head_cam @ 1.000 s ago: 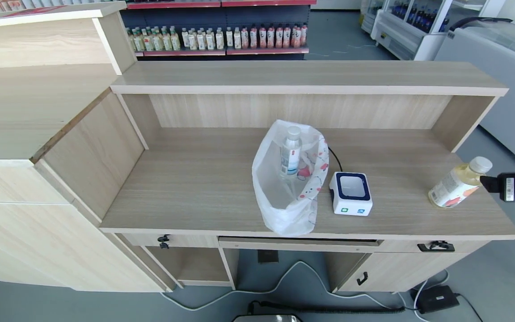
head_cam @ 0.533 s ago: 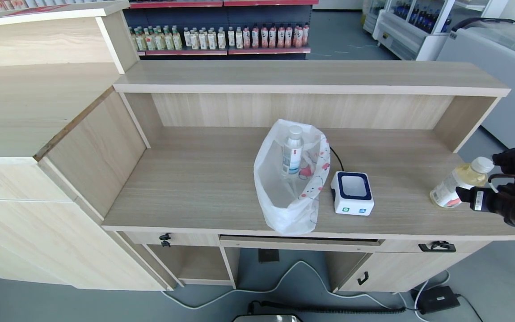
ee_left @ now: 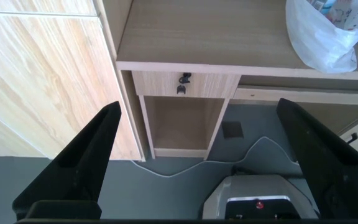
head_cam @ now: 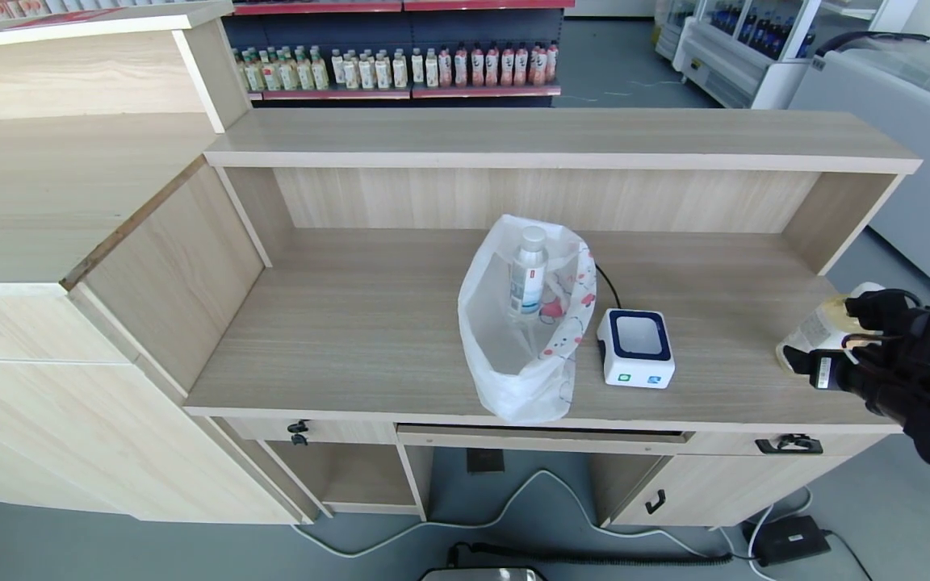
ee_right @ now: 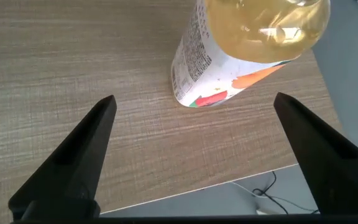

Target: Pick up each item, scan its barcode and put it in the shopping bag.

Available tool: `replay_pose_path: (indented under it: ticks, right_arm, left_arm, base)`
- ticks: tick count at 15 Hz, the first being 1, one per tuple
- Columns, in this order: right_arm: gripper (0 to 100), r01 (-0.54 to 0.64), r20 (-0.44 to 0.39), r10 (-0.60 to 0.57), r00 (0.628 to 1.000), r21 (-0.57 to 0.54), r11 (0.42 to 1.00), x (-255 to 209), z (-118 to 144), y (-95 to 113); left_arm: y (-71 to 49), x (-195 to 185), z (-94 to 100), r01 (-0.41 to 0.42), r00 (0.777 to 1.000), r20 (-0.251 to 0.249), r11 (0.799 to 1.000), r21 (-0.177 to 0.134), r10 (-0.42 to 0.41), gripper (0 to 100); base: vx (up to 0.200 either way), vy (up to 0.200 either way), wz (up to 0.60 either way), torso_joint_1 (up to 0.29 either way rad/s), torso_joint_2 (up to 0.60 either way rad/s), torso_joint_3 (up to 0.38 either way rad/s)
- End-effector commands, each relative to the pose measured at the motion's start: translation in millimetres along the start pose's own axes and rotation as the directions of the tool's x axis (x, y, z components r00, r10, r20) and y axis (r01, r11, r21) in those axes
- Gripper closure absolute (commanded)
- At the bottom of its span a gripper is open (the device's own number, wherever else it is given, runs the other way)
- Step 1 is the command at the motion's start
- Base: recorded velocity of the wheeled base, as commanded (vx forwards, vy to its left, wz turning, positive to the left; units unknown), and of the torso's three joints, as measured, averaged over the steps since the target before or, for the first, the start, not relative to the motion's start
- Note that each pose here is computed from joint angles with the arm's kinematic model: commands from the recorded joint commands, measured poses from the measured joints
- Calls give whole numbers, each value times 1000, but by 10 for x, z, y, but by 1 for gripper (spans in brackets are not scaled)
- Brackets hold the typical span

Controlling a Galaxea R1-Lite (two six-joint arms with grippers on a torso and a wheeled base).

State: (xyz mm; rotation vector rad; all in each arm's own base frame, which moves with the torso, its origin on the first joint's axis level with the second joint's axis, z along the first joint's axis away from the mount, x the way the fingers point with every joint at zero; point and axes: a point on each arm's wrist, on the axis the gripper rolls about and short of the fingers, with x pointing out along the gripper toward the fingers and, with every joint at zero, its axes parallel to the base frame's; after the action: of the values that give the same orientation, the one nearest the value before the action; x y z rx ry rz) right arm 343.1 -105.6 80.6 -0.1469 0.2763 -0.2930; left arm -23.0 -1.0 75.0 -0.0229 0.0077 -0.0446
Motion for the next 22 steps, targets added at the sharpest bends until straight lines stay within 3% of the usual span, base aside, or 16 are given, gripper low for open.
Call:
replay_pose_path:
  ticks: [1, 9, 16, 22]
  right_arm:
    - [0, 0, 7, 0, 1000, -20, 1000, 123, -42, 10]
    - [0, 14, 64, -11, 998, -46, 999, 307, -114, 27]
    - [0, 71, 80, -65, 995, -74, 995, 235, -90, -169]
    - [0, 78, 105, -71, 992, -65, 995, 352, -77, -199]
  left_arm:
    - [0, 0, 0, 0, 1000, 0, 1000, 0, 0, 0]
    - [0, 0, 0, 0, 1000, 0, 1000, 0, 0, 0]
    - [0, 0, 0, 0, 1000, 0, 1000, 0, 0, 0]
    - [0, 0, 0, 1, 1000, 0, 1000, 0, -1, 0]
  base:
    - [0, 0, 0, 0, 0, 0]
    - [0, 0, 0, 0, 0, 0]
    - [0, 0, 0, 0, 0, 0]
    - [0, 0, 0, 0, 0, 0]
